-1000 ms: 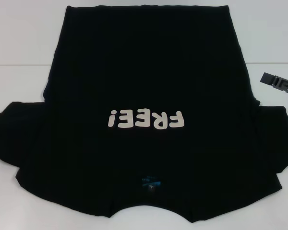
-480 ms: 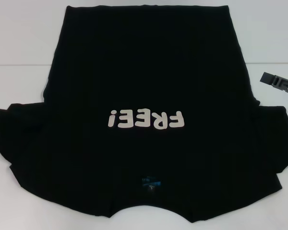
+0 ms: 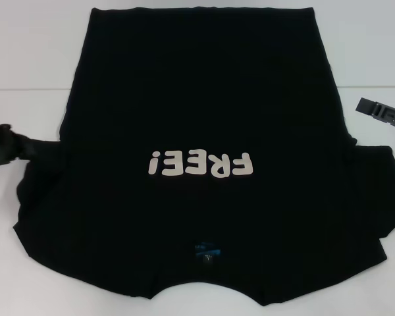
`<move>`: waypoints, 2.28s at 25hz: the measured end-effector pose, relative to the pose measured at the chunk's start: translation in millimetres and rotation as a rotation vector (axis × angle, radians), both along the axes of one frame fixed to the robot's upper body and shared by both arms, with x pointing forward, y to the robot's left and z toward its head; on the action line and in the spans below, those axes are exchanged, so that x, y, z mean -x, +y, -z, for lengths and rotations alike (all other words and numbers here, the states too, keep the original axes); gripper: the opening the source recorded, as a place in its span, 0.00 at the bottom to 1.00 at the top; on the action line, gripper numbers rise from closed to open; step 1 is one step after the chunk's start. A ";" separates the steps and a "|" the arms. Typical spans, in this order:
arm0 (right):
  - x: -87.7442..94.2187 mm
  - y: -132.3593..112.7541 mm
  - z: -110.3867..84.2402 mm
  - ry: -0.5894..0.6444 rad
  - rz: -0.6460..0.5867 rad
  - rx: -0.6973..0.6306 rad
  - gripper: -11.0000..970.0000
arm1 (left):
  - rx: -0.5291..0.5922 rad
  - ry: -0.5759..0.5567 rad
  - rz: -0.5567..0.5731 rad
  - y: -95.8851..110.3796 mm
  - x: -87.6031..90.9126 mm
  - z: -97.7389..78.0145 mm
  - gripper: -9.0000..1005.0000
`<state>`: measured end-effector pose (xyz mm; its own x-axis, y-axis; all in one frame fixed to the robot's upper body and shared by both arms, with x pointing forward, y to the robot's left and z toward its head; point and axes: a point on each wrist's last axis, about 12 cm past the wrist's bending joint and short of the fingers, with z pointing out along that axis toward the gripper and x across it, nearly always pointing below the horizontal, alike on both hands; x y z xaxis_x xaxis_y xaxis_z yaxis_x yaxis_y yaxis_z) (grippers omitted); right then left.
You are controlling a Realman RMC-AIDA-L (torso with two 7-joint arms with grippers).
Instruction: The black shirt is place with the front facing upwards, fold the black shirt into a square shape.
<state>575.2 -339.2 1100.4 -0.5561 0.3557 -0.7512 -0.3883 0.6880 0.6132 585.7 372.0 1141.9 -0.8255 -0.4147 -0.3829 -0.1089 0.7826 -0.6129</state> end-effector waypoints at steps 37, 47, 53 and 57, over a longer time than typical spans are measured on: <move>-1.3 -3.2 -3.4 -0.005 0.006 -0.007 0.70 | 0.037 -0.084 0.212 -75.8 -23.1 20.8 0.39; 0.9 -0.2 -6.6 -0.008 -0.047 -0.009 0.69 | -0.091 -0.356 0.598 -75.7 13.2 30.5 0.65; 3.7 -7.6 -6.1 0.049 -0.068 0.021 0.69 | -0.190 -0.462 0.703 -80.3 25.4 39.4 0.80; 5.3 -24.1 -11.8 0.144 -0.068 0.038 0.69 | -0.172 -0.486 0.649 -74.0 31.4 37.7 0.80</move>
